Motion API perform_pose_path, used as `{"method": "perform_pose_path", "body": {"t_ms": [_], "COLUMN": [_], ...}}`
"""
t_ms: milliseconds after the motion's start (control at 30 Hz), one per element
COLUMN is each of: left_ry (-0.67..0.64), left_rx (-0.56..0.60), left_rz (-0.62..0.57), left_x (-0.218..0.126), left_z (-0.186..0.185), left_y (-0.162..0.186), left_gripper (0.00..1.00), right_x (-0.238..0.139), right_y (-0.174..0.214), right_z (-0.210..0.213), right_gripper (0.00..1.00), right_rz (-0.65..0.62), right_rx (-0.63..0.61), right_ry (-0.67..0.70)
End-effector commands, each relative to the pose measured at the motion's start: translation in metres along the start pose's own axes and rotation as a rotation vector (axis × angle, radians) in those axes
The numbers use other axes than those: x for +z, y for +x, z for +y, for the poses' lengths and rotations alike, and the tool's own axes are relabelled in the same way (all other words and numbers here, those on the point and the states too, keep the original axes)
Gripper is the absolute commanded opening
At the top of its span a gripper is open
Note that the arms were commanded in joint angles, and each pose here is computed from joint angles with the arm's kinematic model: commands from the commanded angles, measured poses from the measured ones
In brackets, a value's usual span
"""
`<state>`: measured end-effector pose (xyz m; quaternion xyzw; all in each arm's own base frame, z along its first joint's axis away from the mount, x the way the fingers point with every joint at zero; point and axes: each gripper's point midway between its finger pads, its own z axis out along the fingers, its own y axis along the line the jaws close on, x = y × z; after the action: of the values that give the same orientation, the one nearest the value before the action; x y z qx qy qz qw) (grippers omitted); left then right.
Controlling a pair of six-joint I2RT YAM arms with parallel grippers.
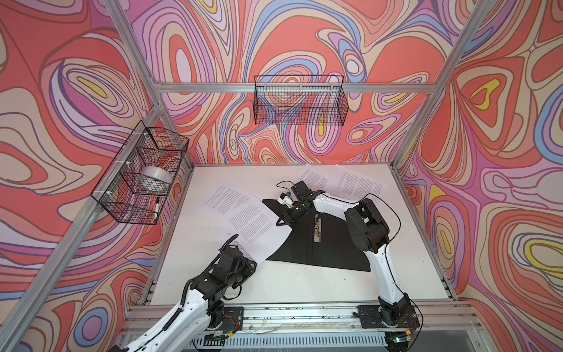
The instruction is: Put the files into the folder
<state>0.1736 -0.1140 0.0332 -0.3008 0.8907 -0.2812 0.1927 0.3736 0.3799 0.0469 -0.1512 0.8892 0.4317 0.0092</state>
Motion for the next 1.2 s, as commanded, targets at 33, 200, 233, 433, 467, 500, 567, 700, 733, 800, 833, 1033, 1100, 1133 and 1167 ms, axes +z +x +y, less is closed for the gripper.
{"method": "perform_pose_path", "body": {"t_ms": [33, 200, 233, 433, 467, 500, 567, 700, 733, 800, 833, 1033, 1100, 1133, 1167], "left_ry": [-0.009, 0.063, 0.076, 0.073, 0.055, 0.057, 0.071, 0.086, 0.101, 0.110, 0.116, 0.134, 0.154, 0.158, 0.169], "left_rx": [-0.007, -0.010, -0.004, 0.117, 0.142, 0.161, 0.187, 0.241, 0.259, 0.290, 0.306, 0.405, 0.418, 0.418, 0.420], "left_rz": [-0.044, -0.074, -0.079, -0.062, -0.017, 0.023, 0.098, 0.154, 0.159, 0.186, 0.195, 0.268, 0.288, 0.311, 0.323], "left_x": [-0.019, -0.039, -0.043, -0.050, -0.044, -0.039, -0.024, -0.006, -0.005, 0.002, 0.006, 0.035, 0.046, 0.054, 0.059], "left_z": [-0.004, -0.021, -0.024, -0.053, -0.057, -0.063, -0.074, -0.094, -0.106, -0.118, -0.126, -0.169, -0.184, -0.190, -0.197], "left_y": [-0.008, -0.013, -0.014, -0.021, -0.017, -0.012, -0.004, -0.002, -0.004, -0.002, 0.000, 0.012, 0.016, 0.019, 0.022], "left_gripper": [0.65, 1.00, 1.00, 1.00, 1.00, 1.00, 1.00, 1.00, 1.00, 1.00, 1.00, 1.00, 1.00, 1.00, 1.00], "right_x": [-0.038, -0.071, -0.080, -0.143, -0.156, -0.165, -0.189, -0.236, -0.249, -0.270, -0.281, -0.325, -0.329, -0.328, -0.326], "right_y": [-0.025, -0.038, -0.040, -0.049, -0.049, -0.049, -0.045, -0.029, -0.025, -0.013, -0.006, 0.038, 0.055, 0.065, 0.073], "right_z": [0.027, 0.036, 0.040, 0.057, 0.057, 0.058, 0.055, 0.039, 0.030, 0.011, 0.001, -0.057, -0.075, -0.084, -0.093], "right_gripper": [0.00, 0.00, 0.00, 0.00, 0.00, 0.00, 0.00, 0.00, 0.00, 0.00, 0.00, 0.00, 0.00, 0.00, 0.00], "right_rz": [-0.099, -0.174, -0.190, -0.320, -0.346, -0.368, -0.419, -0.531, -0.564, -0.615, -0.641, -0.796, -0.821, -0.823, -0.829], "right_rx": [-0.052, -0.057, -0.061, -0.074, -0.060, -0.051, -0.031, 0.029, 0.057, 0.105, 0.132, 0.311, 0.370, 0.399, 0.426], "right_ry": [-0.006, -0.015, -0.023, -0.026, -0.031, -0.039, -0.036, -0.033, -0.028, -0.009, 0.004, 0.027, 0.038, 0.050, 0.073]}}
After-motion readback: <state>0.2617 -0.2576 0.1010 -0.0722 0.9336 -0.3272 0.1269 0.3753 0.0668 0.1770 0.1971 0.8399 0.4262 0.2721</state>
